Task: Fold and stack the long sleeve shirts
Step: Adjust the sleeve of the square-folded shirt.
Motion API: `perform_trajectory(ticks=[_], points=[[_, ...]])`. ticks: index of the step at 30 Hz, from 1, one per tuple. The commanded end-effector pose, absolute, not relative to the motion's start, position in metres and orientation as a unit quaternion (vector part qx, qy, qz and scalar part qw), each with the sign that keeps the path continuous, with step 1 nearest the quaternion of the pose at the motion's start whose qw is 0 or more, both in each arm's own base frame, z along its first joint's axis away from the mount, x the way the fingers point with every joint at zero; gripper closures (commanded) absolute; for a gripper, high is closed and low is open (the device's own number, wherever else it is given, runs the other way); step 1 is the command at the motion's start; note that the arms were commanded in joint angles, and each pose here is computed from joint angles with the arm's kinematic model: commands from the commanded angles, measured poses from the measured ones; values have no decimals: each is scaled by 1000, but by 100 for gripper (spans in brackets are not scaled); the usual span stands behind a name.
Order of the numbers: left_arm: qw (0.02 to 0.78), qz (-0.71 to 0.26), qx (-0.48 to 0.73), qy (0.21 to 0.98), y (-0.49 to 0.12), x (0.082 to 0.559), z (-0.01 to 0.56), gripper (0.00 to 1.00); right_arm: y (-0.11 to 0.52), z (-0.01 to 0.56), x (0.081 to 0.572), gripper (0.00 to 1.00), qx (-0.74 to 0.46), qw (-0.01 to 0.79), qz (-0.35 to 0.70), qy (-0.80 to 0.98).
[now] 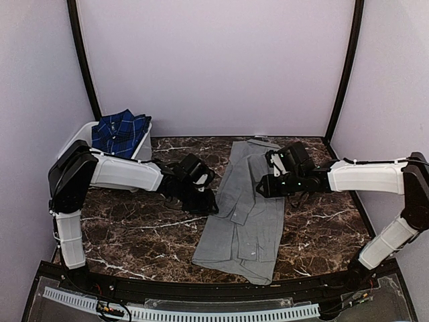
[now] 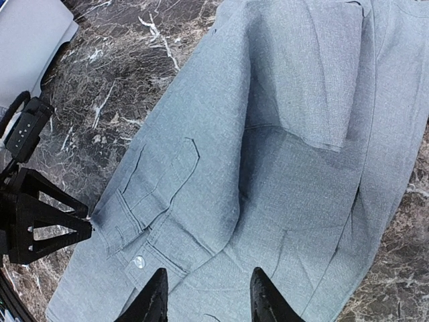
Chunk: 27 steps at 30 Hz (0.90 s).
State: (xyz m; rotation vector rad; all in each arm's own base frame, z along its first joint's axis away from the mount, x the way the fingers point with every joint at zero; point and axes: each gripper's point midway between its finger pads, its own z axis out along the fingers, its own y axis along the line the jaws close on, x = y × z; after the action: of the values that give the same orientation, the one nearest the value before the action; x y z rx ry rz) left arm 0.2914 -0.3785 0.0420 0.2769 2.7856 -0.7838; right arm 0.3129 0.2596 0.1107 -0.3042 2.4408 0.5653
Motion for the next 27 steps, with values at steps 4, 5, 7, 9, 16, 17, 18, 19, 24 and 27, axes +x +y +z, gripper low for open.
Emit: perform_trajectory(ticks=[4, 5, 7, 9, 16, 17, 18, 19, 24, 27], points=[[136, -269, 112, 947, -384, 297, 50, 63, 262, 122, 316, 61, -111, 319, 219, 915], [137, -270, 115, 946, -386, 298, 50, 63, 262, 122, 316, 61, -110, 319, 218, 915], [140, -270, 124, 945, -389, 299, 49, 63, 262, 123, 317, 61, -110, 320, 218, 915], [142, -268, 130, 944, -392, 300, 47, 63, 263, 123, 317, 61, -109, 321, 219, 915], [135, -253, 137, 948, -394, 301, 34, 63, 263, 123, 317, 61, -111, 320, 218, 915], [134, -251, 137, 949, -393, 301, 32, 63, 263, 122, 317, 61, -111, 320, 218, 915], [133, -249, 136, 950, -393, 301, 31, 63, 263, 123, 317, 61, -111, 320, 218, 915], [133, -248, 136, 950, -393, 301, 30, 63, 263, 123, 317, 61, -112, 320, 219, 915], [127, -236, 133, 954, -388, 300, 23, 62, 263, 123, 317, 61, -111, 320, 219, 915], [123, -238, 137, 954, -390, 297, 26, 63, 263, 124, 317, 61, -111, 321, 219, 915]])
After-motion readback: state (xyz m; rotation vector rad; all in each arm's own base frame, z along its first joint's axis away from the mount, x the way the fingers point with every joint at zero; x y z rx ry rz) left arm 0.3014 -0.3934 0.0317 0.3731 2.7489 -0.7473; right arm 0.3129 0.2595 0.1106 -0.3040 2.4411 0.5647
